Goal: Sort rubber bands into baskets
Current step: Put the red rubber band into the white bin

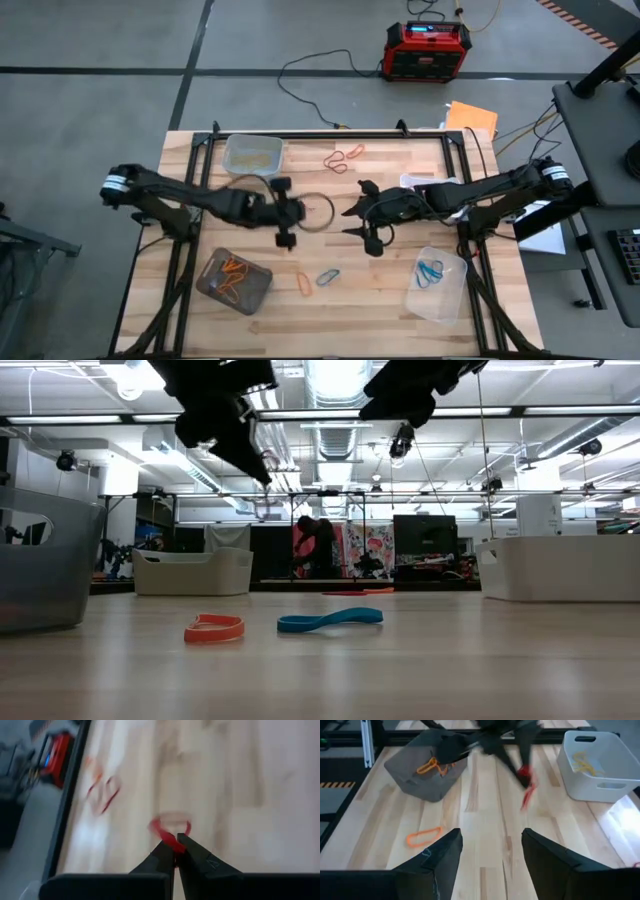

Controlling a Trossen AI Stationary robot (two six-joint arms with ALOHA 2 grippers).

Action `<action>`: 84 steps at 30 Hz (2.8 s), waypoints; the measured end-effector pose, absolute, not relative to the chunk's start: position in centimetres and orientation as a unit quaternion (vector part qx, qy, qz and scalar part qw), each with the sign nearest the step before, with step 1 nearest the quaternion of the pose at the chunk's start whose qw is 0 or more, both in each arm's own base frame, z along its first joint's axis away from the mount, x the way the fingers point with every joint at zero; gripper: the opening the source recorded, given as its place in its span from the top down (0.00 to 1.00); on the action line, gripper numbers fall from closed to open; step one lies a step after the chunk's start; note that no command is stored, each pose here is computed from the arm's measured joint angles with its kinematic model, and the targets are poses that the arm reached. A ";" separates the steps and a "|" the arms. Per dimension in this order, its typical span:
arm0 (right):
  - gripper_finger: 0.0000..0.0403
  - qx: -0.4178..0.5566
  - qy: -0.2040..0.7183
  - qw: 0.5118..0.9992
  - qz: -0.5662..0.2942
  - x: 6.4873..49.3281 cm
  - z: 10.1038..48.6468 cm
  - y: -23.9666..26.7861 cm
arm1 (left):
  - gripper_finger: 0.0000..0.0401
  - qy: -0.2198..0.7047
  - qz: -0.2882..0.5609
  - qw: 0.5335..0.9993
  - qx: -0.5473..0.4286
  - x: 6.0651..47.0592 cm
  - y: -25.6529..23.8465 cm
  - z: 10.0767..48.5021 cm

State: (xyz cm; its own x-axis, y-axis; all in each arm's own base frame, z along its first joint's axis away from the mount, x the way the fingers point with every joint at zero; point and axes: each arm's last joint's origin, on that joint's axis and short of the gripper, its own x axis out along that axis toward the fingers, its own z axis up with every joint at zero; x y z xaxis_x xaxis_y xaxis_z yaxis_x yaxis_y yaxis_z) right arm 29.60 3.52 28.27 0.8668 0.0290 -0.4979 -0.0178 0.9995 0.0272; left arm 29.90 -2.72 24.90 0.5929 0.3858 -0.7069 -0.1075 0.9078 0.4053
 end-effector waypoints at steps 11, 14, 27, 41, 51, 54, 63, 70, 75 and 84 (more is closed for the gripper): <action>0.50 0.009 0.268 0.963 0.012 30.2 27.5 3.6 | 1.00 0.508 0.238 0.824 0.077 23.7 9.3 27.7; 0.50 0.004 0.265 0.964 0.004 30.4 27.3 3.5 | 1.00 0.513 0.252 0.820 0.034 21.8 13.1 27.7; 0.50 0.010 0.267 0.957 -0.111 30.7 27.1 -1.1 | 1.00 0.550 0.314 0.771 -0.070 17.4 21.3 24.7; 0.50 0.033 0.267 0.943 -0.197 30.1 26.9 -6.6 | 1.00 0.616 0.288 0.725 -0.113 17.8 23.3 20.3; 0.50 0.023 0.255 0.951 -0.172 30.3 26.9 -7.7 | 1.00 0.523 0.172 0.818 -0.165 18.3 20.2 23.7; 0.50 -0.017 0.228 0.966 -0.123 31.5 26.7 -7.8 | 1.00 0.399 0.063 0.904 -0.138 19.5 18.2 26.9; 0.50 -0.093 0.088 0.985 -0.119 35.5 25.3 -8.7 | 1.00 0.239 0.038 0.970 0.002 22.5 14.1 32.1; 0.50 -0.086 0.020 0.988 -0.127 36.4 25.3 -8.9 | 1.00 0.208 0.014 0.978 -0.003 24.5 13.0 32.2; 0.50 -0.073 0.022 0.989 -0.127 36.8 24.8 -9.0 | 1.00 0.186 -0.013 0.982 0.001 26.4 12.1 31.8; 0.70 -0.082 0.034 0.988 -0.124 36.8 24.7 -8.9 | 1.00 0.177 -0.020 0.984 -0.013 27.4 11.7 31.6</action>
State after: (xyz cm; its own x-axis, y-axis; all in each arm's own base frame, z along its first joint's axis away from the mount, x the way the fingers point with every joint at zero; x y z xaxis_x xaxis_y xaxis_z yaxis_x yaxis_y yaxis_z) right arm 36.85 -8.93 24.74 0.9667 -0.2514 -0.0474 0.2402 0.9556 -0.1706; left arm 27.38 11.66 31.56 0.9368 -0.0440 -0.3471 0.0346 0.9989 -0.0332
